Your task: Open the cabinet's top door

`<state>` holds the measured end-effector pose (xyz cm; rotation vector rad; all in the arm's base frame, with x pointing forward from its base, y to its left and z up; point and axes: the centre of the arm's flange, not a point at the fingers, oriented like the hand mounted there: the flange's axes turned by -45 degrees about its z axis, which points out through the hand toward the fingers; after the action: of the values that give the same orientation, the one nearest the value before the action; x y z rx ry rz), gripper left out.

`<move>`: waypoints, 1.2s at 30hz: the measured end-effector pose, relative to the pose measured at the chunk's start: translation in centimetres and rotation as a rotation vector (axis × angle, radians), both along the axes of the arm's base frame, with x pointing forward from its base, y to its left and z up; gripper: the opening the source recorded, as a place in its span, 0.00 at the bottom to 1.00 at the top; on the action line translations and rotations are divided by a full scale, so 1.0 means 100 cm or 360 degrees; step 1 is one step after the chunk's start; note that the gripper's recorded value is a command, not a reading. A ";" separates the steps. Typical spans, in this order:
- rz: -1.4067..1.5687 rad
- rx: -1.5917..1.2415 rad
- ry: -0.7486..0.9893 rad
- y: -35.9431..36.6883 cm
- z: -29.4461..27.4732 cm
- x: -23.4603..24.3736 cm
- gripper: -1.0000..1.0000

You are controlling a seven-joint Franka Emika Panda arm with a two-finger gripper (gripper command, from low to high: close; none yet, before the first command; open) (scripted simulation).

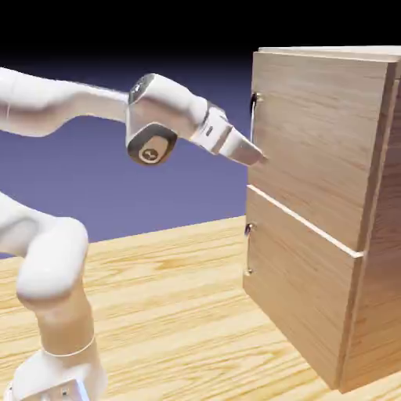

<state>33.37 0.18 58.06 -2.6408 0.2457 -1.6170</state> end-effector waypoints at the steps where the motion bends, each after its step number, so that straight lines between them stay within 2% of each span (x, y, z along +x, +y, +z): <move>1: -0.0007 0.0006 -0.0027 0.002 0.004 -0.003 0.50; 10: -0.0035 0.0020 -0.0268 0.034 0.029 -0.028 0.50; 18: -0.0018 -0.0024 -0.0460 0.072 0.027 -0.033 0.50; 36: 0.0068 -0.0237 -0.0744 0.127 -0.043 0.017 0.50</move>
<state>35.03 12.87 53.72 -2.2440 0.0514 -2.2440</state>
